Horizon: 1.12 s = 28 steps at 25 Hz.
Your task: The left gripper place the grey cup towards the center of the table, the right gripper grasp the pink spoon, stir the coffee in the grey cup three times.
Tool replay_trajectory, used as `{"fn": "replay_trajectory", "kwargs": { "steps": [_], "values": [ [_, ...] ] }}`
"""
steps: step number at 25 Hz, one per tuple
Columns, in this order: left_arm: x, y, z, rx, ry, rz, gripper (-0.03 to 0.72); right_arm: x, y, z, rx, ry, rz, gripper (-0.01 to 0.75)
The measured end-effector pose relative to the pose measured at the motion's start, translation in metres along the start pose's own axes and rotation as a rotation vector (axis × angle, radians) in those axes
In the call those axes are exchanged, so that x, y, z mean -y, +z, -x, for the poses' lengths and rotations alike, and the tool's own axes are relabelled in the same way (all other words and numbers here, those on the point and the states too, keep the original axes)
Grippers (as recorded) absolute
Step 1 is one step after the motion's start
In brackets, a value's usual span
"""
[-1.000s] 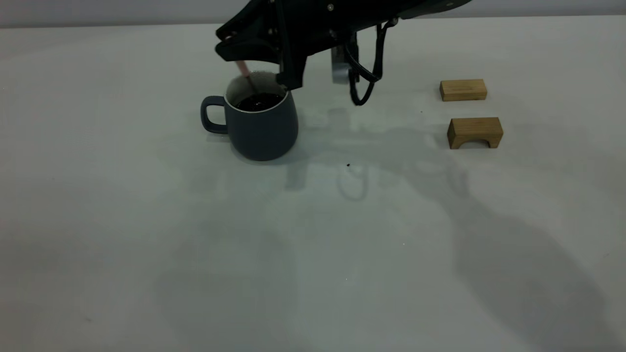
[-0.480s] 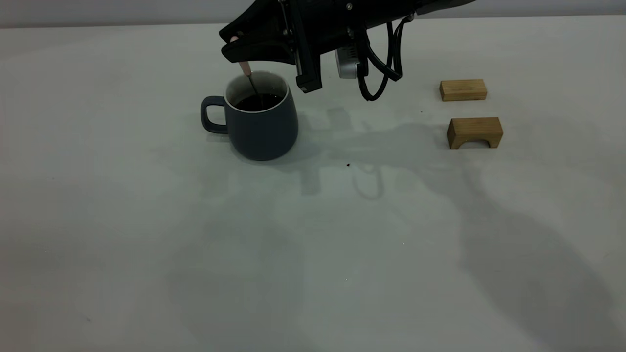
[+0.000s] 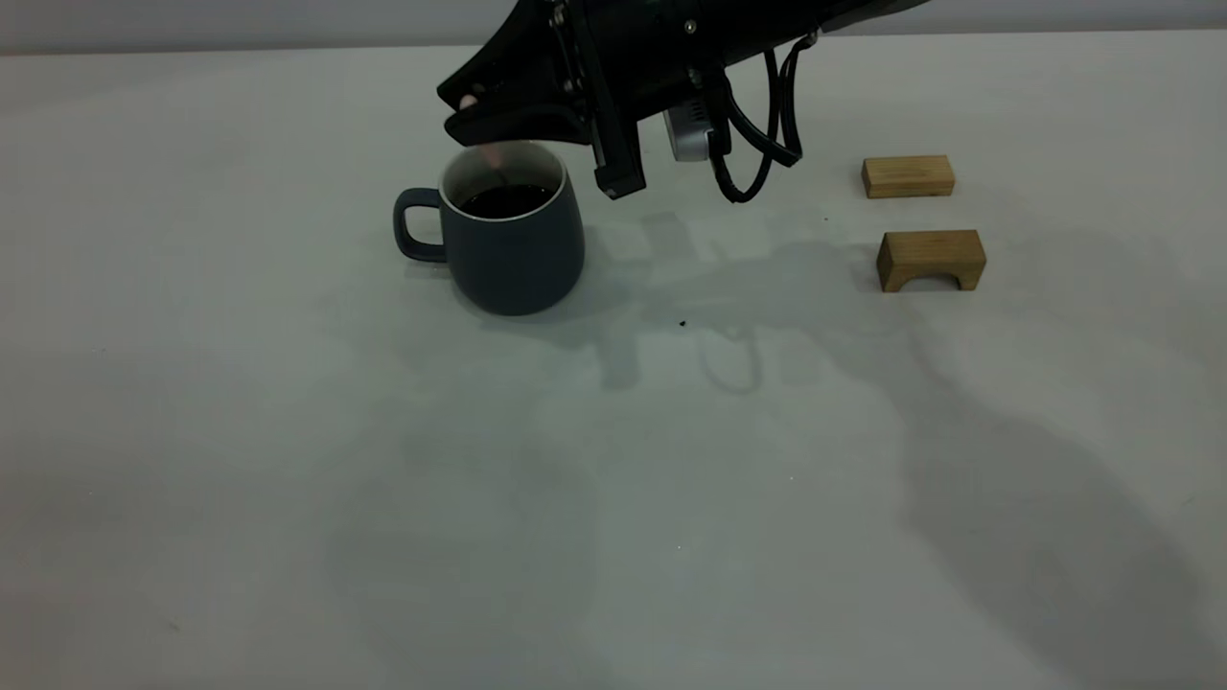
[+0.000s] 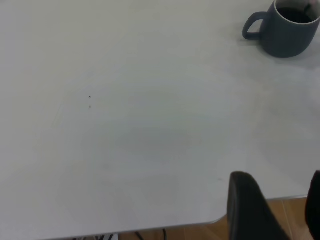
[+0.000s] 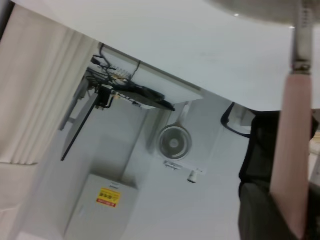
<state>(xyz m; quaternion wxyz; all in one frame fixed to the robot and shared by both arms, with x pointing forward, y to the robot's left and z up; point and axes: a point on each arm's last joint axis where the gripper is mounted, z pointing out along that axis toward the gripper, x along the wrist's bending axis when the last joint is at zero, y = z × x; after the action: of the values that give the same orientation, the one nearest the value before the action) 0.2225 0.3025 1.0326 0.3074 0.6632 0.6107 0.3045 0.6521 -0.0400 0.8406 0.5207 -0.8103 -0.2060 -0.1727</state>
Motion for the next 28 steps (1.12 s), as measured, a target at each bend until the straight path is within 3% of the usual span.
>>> {"fn": "replay_trajectory", "kwargs": {
  "steps": [7,12,16,20,24,28],
  "values": [
    [0.0,0.0,0.0,0.0,0.0,0.0,0.355,0.001,0.0,0.005,0.059,-0.057,-0.013,0.534],
    [0.0,0.0,0.0,0.0,0.0,0.0,0.355,0.02,-0.011,0.001,0.153,-0.282,-0.022,0.659],
    [0.0,0.0,0.0,0.0,0.0,0.0,0.355,0.066,-0.043,-0.02,0.269,-0.659,0.021,0.656],
    [0.0,0.0,0.0,0.0,0.0,0.0,0.355,0.118,-0.085,-0.038,0.387,-0.985,0.097,0.583],
    [0.0,0.0,0.0,0.0,0.0,0.0,0.355,0.164,-0.123,-0.048,0.443,-1.179,0.183,0.481],
    [0.0,0.0,0.0,0.0,0.0,0.0,0.355,0.205,-0.154,-0.051,0.43,-1.285,0.204,0.384]
  ]
}}
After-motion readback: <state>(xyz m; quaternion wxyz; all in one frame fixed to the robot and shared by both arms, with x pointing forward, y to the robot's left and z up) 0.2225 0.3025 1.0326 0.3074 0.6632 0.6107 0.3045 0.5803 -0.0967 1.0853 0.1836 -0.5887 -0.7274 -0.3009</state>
